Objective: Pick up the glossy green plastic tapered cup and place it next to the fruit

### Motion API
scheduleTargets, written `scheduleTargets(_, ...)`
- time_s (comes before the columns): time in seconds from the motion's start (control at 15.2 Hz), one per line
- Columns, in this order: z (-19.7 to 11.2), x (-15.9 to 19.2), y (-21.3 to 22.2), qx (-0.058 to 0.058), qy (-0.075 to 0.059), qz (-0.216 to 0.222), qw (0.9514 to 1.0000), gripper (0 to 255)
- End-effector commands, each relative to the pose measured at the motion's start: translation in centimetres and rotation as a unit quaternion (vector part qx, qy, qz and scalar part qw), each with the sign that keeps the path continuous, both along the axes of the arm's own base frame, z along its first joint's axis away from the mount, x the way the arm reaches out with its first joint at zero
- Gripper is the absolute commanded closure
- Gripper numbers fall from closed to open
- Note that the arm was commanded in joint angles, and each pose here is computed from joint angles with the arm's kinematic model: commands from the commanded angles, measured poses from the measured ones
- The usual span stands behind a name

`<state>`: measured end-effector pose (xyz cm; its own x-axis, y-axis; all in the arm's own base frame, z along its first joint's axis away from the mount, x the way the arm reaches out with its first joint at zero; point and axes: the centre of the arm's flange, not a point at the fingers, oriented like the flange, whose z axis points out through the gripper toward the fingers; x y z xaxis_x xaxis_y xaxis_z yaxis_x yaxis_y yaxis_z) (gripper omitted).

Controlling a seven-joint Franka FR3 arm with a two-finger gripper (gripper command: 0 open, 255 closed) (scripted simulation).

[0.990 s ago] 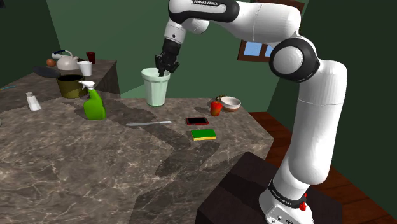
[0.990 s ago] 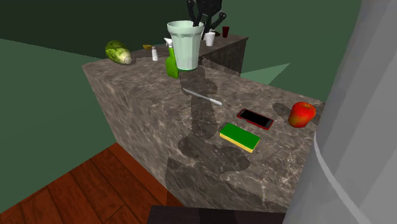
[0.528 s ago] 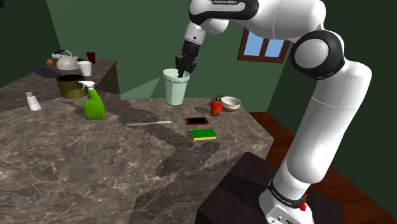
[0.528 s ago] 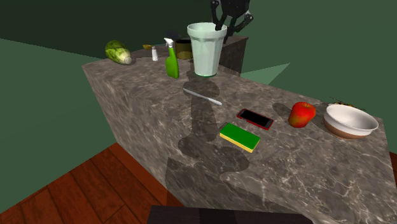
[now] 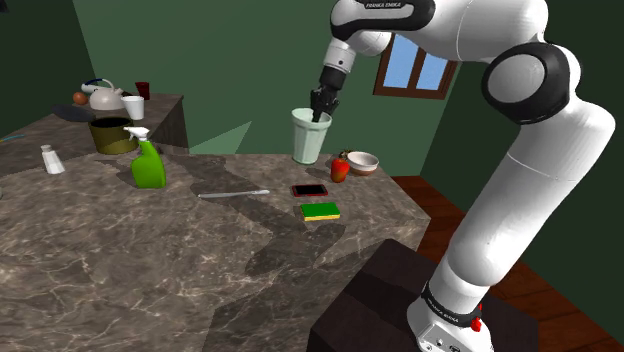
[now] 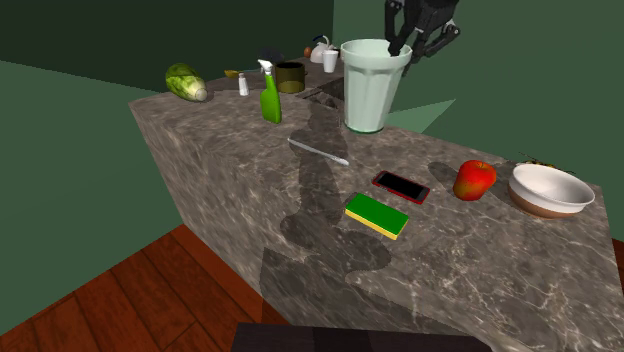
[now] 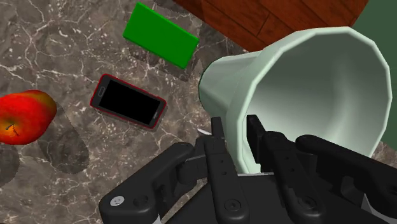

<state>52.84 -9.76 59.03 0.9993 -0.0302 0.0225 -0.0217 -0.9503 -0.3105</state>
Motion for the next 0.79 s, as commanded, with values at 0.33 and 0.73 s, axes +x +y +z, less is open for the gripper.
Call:
scheduleTargets(0.33, 0.0, -4.8, -8.2, 0.0, 0.0, 0.001, 1.0, 255)
scheduleTargets(0.73, 0.0, -9.0, -14.9, 0.0, 0.0, 0.001, 1.0, 255)
